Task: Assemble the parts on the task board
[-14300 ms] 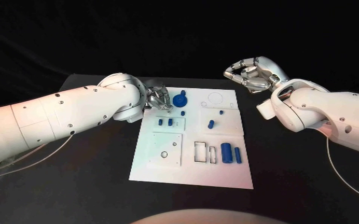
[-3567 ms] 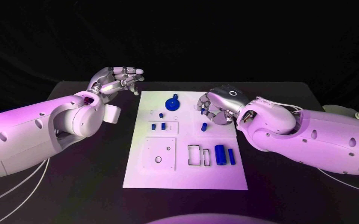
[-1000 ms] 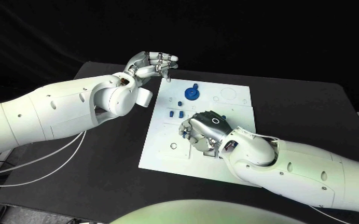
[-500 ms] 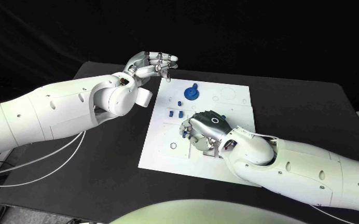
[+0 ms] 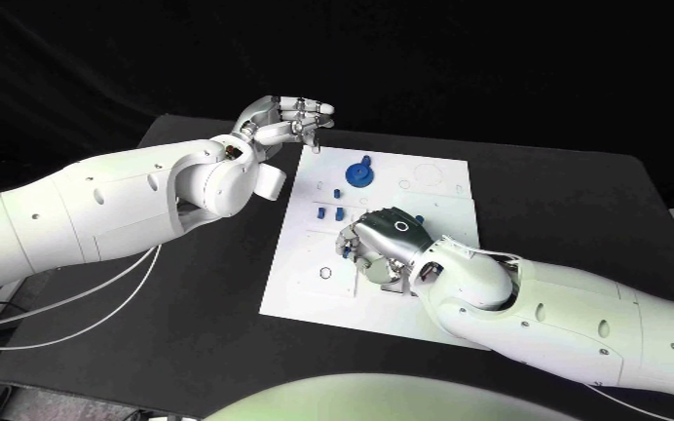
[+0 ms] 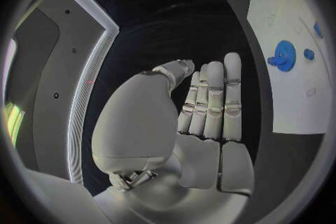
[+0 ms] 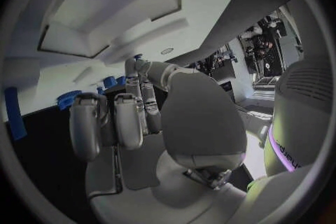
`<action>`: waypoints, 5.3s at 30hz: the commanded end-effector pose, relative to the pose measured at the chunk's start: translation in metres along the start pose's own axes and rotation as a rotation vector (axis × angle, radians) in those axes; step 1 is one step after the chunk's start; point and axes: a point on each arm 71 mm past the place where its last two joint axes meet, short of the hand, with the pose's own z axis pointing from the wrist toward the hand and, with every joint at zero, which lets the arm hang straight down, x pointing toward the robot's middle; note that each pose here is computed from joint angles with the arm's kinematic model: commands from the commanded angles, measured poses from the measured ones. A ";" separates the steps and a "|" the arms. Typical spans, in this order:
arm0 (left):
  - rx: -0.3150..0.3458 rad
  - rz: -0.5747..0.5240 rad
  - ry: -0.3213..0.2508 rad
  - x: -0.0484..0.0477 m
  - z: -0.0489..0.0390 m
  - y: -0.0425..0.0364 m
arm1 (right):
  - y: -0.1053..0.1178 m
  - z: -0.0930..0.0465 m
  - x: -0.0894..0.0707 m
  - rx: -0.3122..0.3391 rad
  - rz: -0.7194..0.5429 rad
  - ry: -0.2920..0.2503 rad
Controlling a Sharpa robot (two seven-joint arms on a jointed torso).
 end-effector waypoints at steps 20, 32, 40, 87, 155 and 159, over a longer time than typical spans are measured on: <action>0.000 -0.007 0.007 -0.0009 0.0005 -0.0007 | -0.003 -0.006 -0.002 0.023 -0.002 -0.023; -0.004 -0.007 0.006 -0.0025 0.0003 -0.0002 | -0.009 -0.021 -0.019 0.048 0.014 -0.084; -0.007 -0.009 0.010 -0.0030 -0.0003 0.0000 | -0.040 -0.039 -0.052 0.144 0.012 -0.028; -0.018 -0.011 0.019 -0.0036 -0.0001 0.0015 | -0.091 -0.045 -0.060 0.264 -0.056 0.071; -0.025 -0.016 0.035 0.0041 0.0066 0.0038 | 0.027 0.008 -0.002 -0.020 0.074 0.140; -0.026 -0.016 0.035 0.0039 0.0065 0.0039 | 0.027 0.008 -0.001 -0.021 0.068 0.147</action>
